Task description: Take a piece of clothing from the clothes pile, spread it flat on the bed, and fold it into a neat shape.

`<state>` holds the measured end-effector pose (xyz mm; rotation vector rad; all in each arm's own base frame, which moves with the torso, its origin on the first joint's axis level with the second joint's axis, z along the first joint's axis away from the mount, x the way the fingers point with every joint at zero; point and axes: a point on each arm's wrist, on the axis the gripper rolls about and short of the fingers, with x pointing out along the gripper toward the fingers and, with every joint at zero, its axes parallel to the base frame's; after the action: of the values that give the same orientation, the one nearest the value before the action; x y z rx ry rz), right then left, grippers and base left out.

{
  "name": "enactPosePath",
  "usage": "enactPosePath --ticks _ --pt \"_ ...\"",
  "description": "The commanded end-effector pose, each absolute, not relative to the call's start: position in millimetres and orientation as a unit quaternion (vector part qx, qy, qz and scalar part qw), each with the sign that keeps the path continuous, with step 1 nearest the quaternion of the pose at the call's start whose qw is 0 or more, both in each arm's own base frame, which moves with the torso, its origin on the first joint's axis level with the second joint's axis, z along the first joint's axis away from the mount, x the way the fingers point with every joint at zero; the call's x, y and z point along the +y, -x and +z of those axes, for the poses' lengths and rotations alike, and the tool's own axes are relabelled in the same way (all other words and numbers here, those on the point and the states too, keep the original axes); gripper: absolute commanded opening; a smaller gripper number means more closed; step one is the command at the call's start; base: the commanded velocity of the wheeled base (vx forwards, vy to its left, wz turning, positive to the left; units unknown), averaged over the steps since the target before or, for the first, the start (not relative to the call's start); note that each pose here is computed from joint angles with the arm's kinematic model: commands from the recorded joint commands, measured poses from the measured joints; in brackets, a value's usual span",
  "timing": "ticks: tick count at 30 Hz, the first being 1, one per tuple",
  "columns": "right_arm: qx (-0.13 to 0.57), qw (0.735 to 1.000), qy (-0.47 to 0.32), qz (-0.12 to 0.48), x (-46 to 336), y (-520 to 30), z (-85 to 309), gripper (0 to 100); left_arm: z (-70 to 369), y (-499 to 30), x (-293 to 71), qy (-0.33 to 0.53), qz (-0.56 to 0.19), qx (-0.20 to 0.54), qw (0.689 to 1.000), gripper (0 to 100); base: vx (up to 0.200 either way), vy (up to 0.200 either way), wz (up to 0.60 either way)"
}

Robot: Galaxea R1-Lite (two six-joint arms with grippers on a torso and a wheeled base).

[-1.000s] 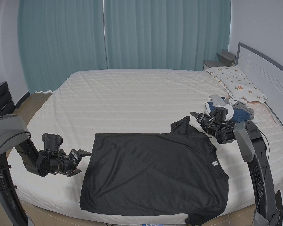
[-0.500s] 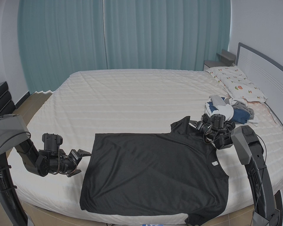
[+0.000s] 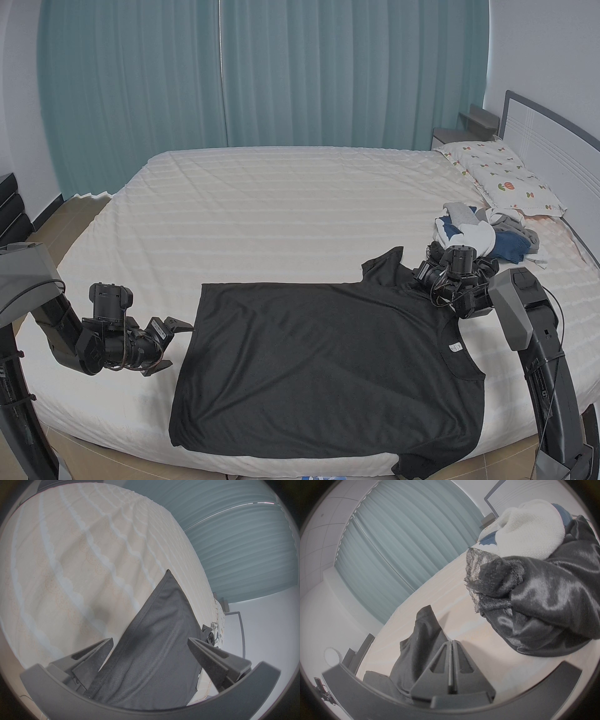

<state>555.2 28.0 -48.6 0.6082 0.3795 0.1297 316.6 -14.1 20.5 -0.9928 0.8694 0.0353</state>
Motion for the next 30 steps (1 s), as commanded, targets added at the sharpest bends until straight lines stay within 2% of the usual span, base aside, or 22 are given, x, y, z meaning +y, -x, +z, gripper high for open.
enactPosePath --ticks 1,8,18,19,27,30 --pt "0.172 0.936 -0.299 0.063 24 -556 -38 0 21 -317 -14 0.461 0.016 0.404 0.790 100 0.000 0.000 0.00" --pt "0.147 0.940 -0.303 0.043 9 -558 -18 0 21 -317 -14 0.461 0.016 0.404 0.790 100 0.000 0.000 0.00" --pt "0.152 0.940 -0.303 0.034 4 -558 -28 0 21 -317 -14 0.461 0.016 0.404 0.790 100 0.000 0.000 0.00" --pt "0.152 0.940 -0.303 0.035 5 -558 -28 100 20 -317 -14 0.461 0.016 0.404 0.790 100 0.000 0.000 0.00" --pt "0.128 0.944 -0.301 0.046 10 -550 -6 100 21 -317 -14 0.461 0.016 0.404 0.790 100 0.000 0.000 0.00" --pt "0.143 0.941 -0.302 0.048 10 -525 15 100 20 -316 -14 0.461 0.016 0.405 0.789 100 0.000 0.000 0.00"
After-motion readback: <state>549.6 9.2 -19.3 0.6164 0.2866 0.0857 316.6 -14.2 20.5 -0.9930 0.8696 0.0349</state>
